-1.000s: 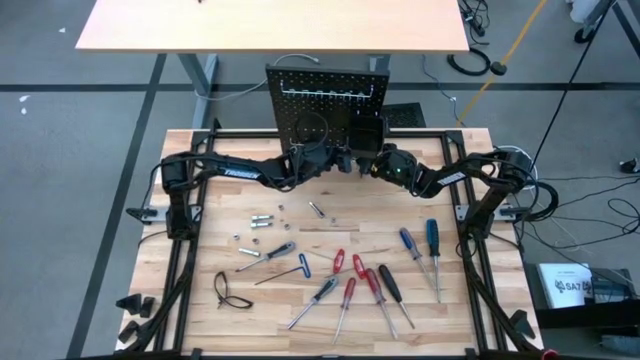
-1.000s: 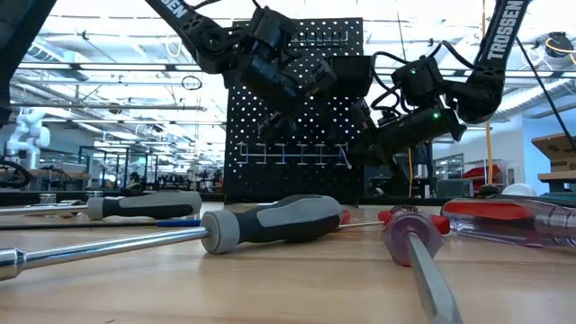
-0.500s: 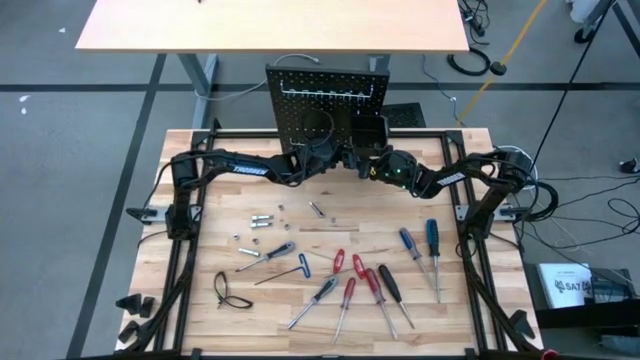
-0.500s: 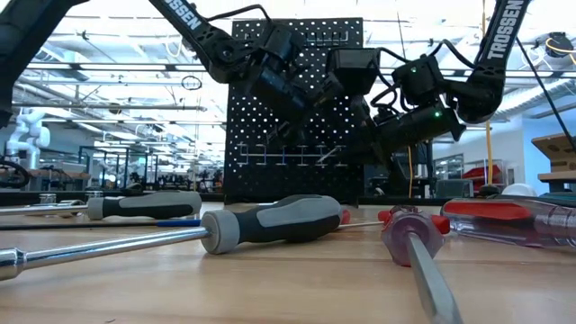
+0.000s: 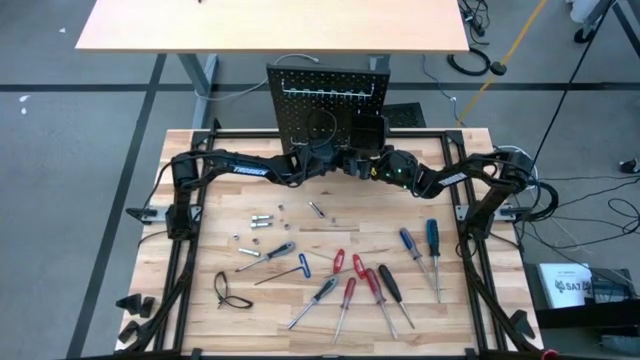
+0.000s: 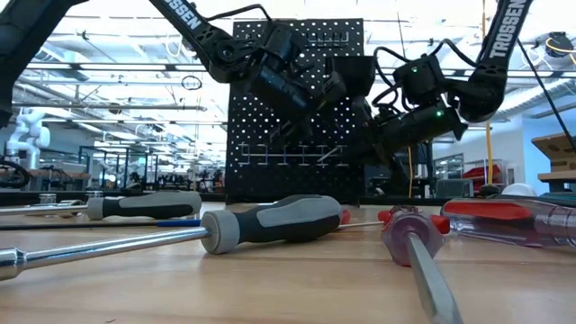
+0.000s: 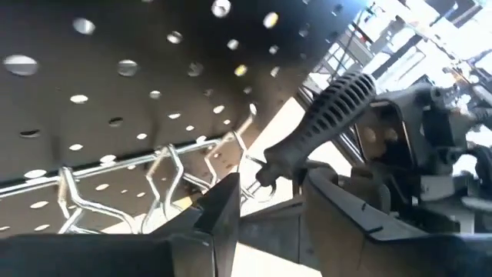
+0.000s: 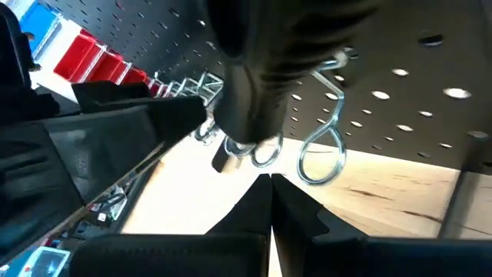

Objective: Hang tools onto peg board
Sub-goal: Hang the black screwdriver on the pegboard

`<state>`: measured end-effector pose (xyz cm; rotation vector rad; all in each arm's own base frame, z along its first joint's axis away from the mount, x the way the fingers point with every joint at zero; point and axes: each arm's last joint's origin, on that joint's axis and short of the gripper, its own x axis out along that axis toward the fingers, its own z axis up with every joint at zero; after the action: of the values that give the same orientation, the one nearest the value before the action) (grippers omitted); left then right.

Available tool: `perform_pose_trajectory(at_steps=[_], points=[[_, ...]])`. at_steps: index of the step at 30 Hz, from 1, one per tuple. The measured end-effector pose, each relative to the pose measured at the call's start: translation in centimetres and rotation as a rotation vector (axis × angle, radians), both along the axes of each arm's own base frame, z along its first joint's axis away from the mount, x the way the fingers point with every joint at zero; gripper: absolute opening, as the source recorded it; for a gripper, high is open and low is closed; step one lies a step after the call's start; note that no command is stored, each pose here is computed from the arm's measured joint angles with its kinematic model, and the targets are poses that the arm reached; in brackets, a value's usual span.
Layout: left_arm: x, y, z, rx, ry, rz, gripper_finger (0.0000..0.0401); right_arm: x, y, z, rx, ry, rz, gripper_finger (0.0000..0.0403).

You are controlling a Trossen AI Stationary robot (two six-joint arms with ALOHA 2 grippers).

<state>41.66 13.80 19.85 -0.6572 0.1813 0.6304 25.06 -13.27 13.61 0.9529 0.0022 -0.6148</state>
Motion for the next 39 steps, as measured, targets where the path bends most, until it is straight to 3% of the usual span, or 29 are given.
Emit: perform_pose_trajectory(at_steps=[6, 15, 19, 22, 26, 31, 39], points=[[-0.1, -0.9, 0.8, 0.047, 0.034, -0.027, 0.0138, -2.4, 0.4, 0.2, -0.008, 0.060, -0.093, 0.0000], [-0.6, -1.4, 0.9, 0.050, 0.118, -0.035, 0.0138, -6.8, 2.5, 1.2, -0.006, -0.031, -0.119, 0.0000], [-1.7, -2.1, 3.4, 0.153, 0.176, -0.056, 0.0138, -8.7, 3.6, 1.6, -0.013, -0.097, -0.101, 0.0001], [-3.0, -2.9, 5.4, 0.242, 0.258, -0.076, 0.0138, -9.5, 4.3, 2.1, -0.093, -0.105, -0.048, 0.0013], [-5.1, -4.1, 7.7, 0.327, 0.393, -0.074, 0.0138, -9.5, 4.8, 3.7, -0.341, -0.083, 0.059, 0.0059], [-8.4, -4.7, 8.9, 0.363, 0.501, -0.049, 0.0138, -9.1, 5.5, 5.4, -0.711, 0.027, 0.127, 0.0153], [-13.1, -4.5, 7.4, 0.283, 0.564, -0.001, 0.0138, -7.6, 5.4, 5.5, -0.859, 0.231, 0.221, 0.0300]])
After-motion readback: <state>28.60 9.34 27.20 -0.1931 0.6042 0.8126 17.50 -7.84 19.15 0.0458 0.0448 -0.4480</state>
